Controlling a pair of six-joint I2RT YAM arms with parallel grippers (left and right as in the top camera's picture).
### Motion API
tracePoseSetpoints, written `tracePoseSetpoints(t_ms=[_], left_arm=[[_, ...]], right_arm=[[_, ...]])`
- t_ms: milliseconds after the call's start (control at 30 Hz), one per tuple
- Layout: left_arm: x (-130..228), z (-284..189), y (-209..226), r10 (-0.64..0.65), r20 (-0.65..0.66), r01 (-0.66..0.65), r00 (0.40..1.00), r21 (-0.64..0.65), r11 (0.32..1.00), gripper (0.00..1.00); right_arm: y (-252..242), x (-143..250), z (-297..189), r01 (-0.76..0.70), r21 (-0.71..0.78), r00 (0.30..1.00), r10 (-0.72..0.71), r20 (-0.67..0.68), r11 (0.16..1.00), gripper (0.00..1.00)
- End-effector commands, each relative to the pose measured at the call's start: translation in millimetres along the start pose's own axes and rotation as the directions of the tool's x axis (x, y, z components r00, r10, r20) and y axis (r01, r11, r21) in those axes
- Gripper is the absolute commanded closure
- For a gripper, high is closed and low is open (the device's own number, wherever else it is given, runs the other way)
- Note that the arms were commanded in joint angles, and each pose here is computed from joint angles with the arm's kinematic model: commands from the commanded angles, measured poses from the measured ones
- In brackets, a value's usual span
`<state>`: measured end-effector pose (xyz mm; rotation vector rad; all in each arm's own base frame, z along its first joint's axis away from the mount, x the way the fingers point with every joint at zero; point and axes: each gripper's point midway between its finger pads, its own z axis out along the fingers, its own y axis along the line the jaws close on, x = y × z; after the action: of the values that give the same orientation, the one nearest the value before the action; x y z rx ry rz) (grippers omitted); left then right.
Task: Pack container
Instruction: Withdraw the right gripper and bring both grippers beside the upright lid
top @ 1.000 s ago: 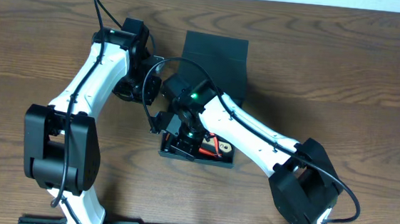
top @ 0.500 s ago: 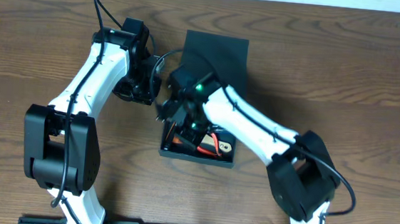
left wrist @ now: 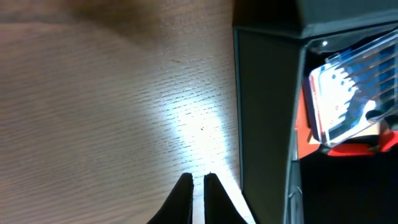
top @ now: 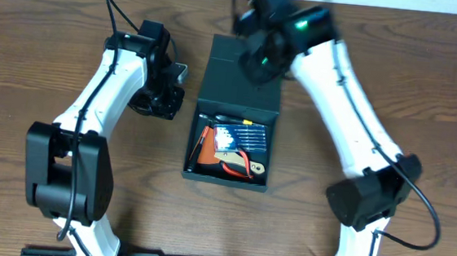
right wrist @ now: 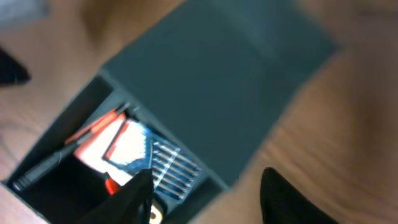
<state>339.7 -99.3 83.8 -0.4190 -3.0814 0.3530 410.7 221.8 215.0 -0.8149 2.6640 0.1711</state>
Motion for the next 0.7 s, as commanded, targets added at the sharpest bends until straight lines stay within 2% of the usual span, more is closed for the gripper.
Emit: tracePoseSetpoints(t_ms=[0,33,100,133,167,233,300,333,367,467,500,667], left_arm=[[-1.0,-24.0,7.7,-0.019,0.073,0.02,0.997,-0.013,1.0,0.75],[-1.8,-27.4,11.8,-0.043,0.086,0.044,0.995,-0.013,0.999,0.61],[-2.5,-31.0,20.6,-0.108,0.101,0.109,0.989,-0.004,0.994,0.47],[-3.5,-32.4,23.6,-0.142,0.108,0.141,0.984,0.016,0.99,0.38],[-5.2,-33.5,24.4,-0.164,0.116,0.16,0.98,0.045,0.986,0.34],[-12.9,-38.4,24.5,-0.212,0.148,0.194,0.966,0.129,0.973,0.33],[-23.9,-44.8,24.8,-0.26,0.187,0.219,0.947,0.215,0.952,0.33],[-30.3,-48.4,25.2,-0.279,0.208,0.222,0.938,0.259,0.94,0.37],[-36.2,-51.6,26.6,-0.296,0.227,0.225,0.928,0.295,0.929,0.55],[-48.7,-51.7,38.1,-0.379,0.242,0.283,0.893,0.352,0.892,0.9],[-52.3,-49.1,40.5,-0.394,0.238,0.29,0.888,0.374,0.881,0.94],[-58.8,-18.5,41.1,-0.438,0.145,0.331,0.887,0.46,0.824,0.94]], right_arm=[[-47.1,-9.6,-41.5,-0.21,0.088,0.974,0.201,0.1,0.974,0.38],[-62.4,-7.1,-47.5,-0.292,0.103,0.953,0.281,0.115,0.951,0.28],[-90.4,2.0,-52.5,-0.439,0.12,0.896,0.425,0.13,0.89,0.27],[-105.5,8.7,-54.1,-0.518,0.125,0.854,0.503,0.135,0.846,0.28],[-120.1,15.8,-54.2,-0.59,0.127,0.806,0.575,0.138,0.797,0.28],[-144.7,27.8,-52.3,-0.692,0.112,0.722,0.678,0.138,0.714,0.36],[-159.5,33.0,-48.4,-0.731,0.066,0.681,0.721,0.128,0.679,0.55],[-165.6,35.3,-45.3,-0.746,0.038,0.663,0.739,0.12,0.664,0.84],[-170.3,38.7,-41.3,-0.765,0.014,0.641,0.76,0.106,0.644,0.99],[-176.2,49.2,-23.1,-0.796,-0.044,0.602,0.797,0.049,0.603,0.99],[-175.8,52.7,-14.7,-0.802,-0.06,0.594,0.804,0.026,0.594,0.99],[-157.0,58.1,30.8,-0.786,-0.194,0.609,0.79,-0.073,0.588,0.99]])
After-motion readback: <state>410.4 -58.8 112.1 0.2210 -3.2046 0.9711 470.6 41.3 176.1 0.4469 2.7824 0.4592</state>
